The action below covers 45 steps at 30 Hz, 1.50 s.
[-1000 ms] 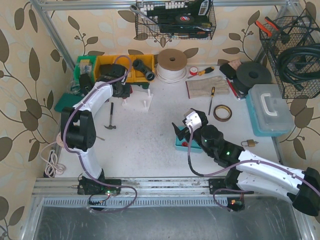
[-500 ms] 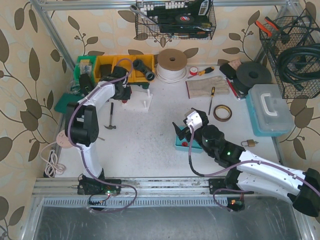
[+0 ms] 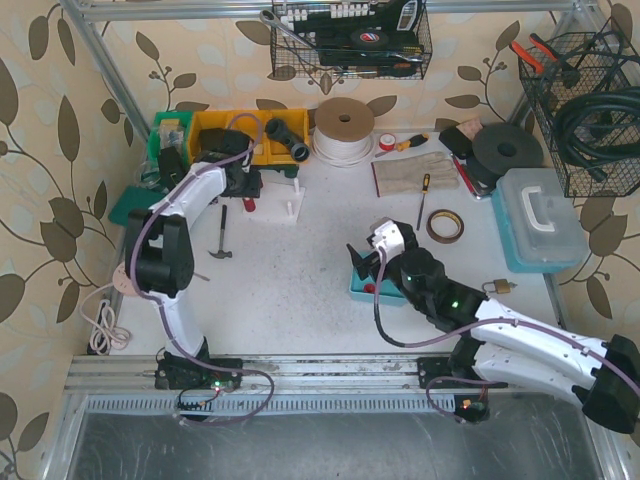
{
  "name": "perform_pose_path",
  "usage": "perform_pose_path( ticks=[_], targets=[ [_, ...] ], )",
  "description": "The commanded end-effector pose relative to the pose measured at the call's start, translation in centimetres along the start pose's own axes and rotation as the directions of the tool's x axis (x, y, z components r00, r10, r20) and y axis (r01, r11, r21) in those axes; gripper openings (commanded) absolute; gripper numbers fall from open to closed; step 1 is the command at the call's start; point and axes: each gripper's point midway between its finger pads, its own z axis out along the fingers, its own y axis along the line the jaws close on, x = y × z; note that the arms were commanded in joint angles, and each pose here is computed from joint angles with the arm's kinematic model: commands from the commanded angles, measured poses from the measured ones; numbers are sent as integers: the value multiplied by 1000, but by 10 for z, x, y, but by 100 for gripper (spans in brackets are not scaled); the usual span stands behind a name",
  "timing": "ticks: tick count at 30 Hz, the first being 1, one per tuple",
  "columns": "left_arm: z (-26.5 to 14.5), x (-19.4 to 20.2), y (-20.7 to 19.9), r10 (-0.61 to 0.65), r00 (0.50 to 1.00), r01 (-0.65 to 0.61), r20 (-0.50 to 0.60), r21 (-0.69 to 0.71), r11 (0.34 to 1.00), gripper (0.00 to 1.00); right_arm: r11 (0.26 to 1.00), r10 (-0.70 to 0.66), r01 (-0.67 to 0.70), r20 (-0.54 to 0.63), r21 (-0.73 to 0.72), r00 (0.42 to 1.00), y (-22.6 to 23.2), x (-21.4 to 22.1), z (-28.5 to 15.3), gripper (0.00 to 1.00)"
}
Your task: Install the large spring
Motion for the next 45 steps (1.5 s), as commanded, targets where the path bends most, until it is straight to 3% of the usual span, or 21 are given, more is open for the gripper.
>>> perform_pose_path(
  ticks=[1,5,9,13,18,23,27,32,35,41,45],
  targets=[
    [-62,-19,3,-44,988,37,146,51,998,61,992,116,-112,-67,62,991,-14,5,0,97],
    [-94,-8,-5,-107,969,75,223,145,987,70,966,246,-220,-238,133,940,-20,25,-1,96],
    [-122,12,-23,-176,933,82,315,289,954,74,955,284,-215,-426,203,859,-21,57,-11,93],
    [-139,33,-28,-199,901,63,384,338,939,74,988,156,-134,-600,83,785,-8,76,-21,72],
    [-136,66,-34,-204,883,36,423,370,928,74,998,-66,40,-622,-57,780,-11,69,-23,67],
    [-127,84,-29,-210,861,37,464,353,935,74,961,-276,198,-597,-194,754,-15,65,-23,59],
    [-118,89,-31,-188,865,22,466,339,940,74,906,-423,319,-633,-278,649,-27,79,-10,55],
    [-124,90,-40,-181,860,-5,477,362,932,74,844,-536,256,-709,-472,458,-25,123,-13,46],
    [-128,95,-44,-174,852,-19,493,363,931,74,812,-577,213,-692,-544,433,-14,134,-18,39],
    [-134,95,-43,-186,841,-15,509,365,931,74,803,-591,218,-697,-554,405,-12,146,-7,24],
    [-136,95,-41,-186,836,-13,517,356,934,74,801,-597,227,-719,-553,355,-15,160,-4,22]
  ],
)
